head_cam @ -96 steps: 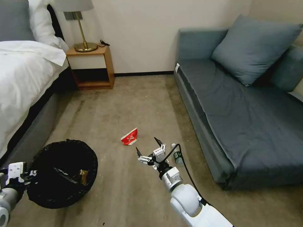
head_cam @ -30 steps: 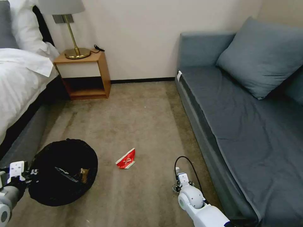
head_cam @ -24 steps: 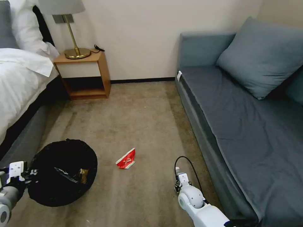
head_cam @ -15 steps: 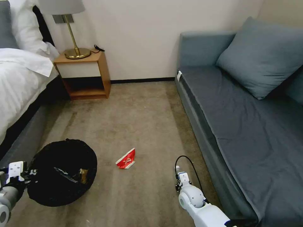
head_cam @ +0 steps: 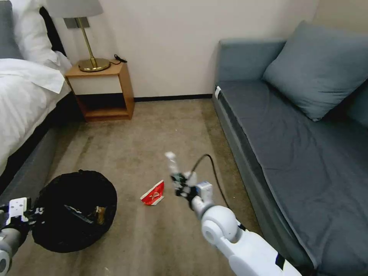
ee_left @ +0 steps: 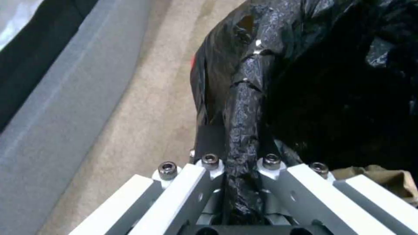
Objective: Pick up the trash bin, then pick up the garbage on the floor and place it into the trash bin.
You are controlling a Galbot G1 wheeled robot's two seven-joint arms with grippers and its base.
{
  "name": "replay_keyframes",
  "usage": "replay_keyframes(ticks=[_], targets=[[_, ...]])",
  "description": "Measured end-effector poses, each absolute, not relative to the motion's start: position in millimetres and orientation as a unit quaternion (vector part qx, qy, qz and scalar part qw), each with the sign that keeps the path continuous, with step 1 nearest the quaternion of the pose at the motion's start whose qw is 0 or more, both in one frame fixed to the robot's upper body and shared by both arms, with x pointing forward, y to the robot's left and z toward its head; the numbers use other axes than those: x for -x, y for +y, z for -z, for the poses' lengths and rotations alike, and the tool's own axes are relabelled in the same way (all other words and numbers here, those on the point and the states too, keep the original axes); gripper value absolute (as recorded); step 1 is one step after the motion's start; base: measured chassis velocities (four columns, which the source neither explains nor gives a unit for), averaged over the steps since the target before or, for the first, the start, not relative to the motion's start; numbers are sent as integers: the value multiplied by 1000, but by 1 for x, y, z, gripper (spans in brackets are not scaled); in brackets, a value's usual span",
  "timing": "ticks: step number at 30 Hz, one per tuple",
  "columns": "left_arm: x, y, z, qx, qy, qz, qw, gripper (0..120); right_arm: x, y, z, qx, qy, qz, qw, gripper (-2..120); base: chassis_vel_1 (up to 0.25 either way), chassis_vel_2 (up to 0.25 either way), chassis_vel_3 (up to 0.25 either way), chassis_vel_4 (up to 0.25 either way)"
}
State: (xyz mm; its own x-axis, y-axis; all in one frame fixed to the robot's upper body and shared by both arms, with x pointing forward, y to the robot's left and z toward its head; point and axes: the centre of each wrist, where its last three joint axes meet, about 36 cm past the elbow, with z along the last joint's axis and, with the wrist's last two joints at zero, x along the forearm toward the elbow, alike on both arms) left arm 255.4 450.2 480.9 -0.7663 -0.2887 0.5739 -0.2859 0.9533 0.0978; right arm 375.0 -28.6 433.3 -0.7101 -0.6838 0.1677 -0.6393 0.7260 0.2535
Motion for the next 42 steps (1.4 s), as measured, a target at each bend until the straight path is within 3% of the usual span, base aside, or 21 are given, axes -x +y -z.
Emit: replay_keyframes(ticks=[6, 14, 25, 31, 33, 35, 39, 42], targets=[[-256, 447, -480, -152, -940, 1, 305, 3, -378, 45, -442, -457, -881, 91, 77, 23, 0, 0, 0, 0], [-254, 448, -481, -155, -940, 2, 305, 3, -362, 110, -445, -496, -860, 95, 79, 23, 0, 0, 0, 0], [-255, 447, -481, -155, -940, 1, 304, 3, -340, 134, -442, -503, -855, 89, 85, 23, 0, 0, 0, 0], [-255, 446, -481, -153, -941, 0, 303, 3, -340, 140, -432, -490, -864, 75, 91, 42, 0, 0, 0, 0], [-255, 446, -481, -153, -941, 0, 303, 3, -341, 139, -430, -487, -865, 74, 94, 53, 0, 0, 0, 0], [-255, 446, -481, -153, -941, 0, 303, 3, -341, 139, -430, -487, -865, 75, 94, 55, 0, 0, 0, 0], [-255, 446, -481, -152, -941, 0, 302, 3, -340, 139, -430, -485, -866, 74, 92, 75, 0, 0, 0, 0], [-256, 446, -481, -151, -942, 0, 301, 3, -341, 138, -430, -485, -867, 71, 87, 83, 0, 0, 0, 0]])
